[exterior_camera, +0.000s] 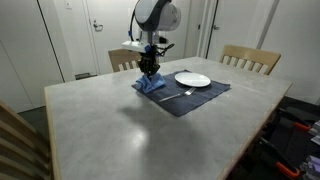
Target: Pick up the blue towel from the table, wipe the white plate with it and put the towel back on the table.
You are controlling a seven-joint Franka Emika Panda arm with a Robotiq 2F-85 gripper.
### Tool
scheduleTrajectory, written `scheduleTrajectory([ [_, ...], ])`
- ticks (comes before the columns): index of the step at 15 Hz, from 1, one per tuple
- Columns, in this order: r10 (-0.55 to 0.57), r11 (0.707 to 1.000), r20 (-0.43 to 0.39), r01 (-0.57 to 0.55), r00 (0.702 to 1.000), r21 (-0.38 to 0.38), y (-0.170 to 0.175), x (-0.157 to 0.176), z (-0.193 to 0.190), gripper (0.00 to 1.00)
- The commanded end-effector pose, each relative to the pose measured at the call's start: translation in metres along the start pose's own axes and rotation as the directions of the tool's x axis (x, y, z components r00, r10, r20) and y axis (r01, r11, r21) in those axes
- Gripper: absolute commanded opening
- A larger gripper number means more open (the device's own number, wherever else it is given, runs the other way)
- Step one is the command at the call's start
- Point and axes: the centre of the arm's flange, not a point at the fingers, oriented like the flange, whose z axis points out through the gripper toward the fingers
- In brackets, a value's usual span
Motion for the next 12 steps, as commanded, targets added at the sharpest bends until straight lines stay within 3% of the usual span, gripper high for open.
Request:
scheduleTrajectory([
  [1,-0.057,0.998,0.002,0.057,0.998,-0.039,-0.015,-0.001,0.016,0.03],
  [2,-0.062,0.997,0.004,0.062,0.998,-0.047,-0.016,0.000,0.019,0.03],
  [4,-0.087,0.994,0.002,0.087,0.996,-0.067,-0.017,0.003,0.017,0.36],
  [12,-0.193,0.981,-0.025,0.192,0.981,-0.039,-0.007,0.007,-0.037,0.92],
])
